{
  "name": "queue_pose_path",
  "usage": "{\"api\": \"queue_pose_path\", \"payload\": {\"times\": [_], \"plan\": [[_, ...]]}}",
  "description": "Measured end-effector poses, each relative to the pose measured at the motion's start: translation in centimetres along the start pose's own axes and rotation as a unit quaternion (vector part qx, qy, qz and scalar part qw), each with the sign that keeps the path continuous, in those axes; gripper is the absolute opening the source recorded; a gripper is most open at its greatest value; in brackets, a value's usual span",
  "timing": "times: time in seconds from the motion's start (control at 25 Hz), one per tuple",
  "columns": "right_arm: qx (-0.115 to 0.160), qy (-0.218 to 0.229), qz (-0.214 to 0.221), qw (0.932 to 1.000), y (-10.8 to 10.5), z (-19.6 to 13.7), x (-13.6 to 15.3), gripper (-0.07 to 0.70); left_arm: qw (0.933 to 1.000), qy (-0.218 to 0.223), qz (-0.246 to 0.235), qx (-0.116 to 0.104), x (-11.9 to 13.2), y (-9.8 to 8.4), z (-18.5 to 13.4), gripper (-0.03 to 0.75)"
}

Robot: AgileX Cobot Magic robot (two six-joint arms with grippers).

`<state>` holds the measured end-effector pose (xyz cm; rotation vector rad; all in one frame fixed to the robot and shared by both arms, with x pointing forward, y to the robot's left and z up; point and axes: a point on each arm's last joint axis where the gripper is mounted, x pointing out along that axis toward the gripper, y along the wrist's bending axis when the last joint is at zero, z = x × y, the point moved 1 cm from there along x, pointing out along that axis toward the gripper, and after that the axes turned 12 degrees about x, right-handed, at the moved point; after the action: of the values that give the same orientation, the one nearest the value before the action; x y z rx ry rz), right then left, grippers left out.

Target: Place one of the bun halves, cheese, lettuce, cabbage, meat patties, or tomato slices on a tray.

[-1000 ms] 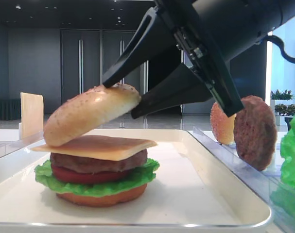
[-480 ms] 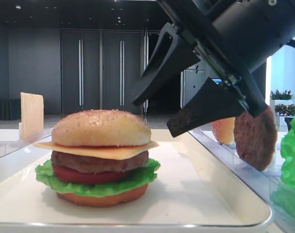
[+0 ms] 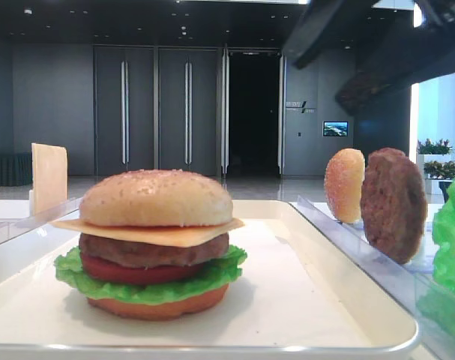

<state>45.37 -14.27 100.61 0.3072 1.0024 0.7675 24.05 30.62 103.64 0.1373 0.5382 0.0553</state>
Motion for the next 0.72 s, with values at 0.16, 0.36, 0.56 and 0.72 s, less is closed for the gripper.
{"api": "queue_pose_path", "payload": {"times": [0.16, 0.36, 0.56, 0.72], "plan": [[0.026, -0.015, -0.064, 0.9975, -2.1, 0.3, -3.7, 0.454, 1.0000, 0.000, 0.000, 0.000, 0.0, 0.0, 0.0, 0.692], [0.076, -0.025, -0.158, 0.9841, -5.2, -0.3, -8.4, 0.454, 1.0000, 0.000, 0.000, 0.000, 0.0, 0.0, 0.0, 0.692], [0.144, -0.042, -0.266, 0.9523, -7.4, -1.2, -12.5, 0.454, 1.0000, 0.000, 0.000, 0.000, 0.0, 0.0, 0.0, 0.692], [0.169, -0.012, -0.349, 0.9218, -8.1, -2.0, -14.7, 0.454, 1.0000, 0.000, 0.000, 0.000, 0.0, 0.0, 0.0, 0.692]]}}
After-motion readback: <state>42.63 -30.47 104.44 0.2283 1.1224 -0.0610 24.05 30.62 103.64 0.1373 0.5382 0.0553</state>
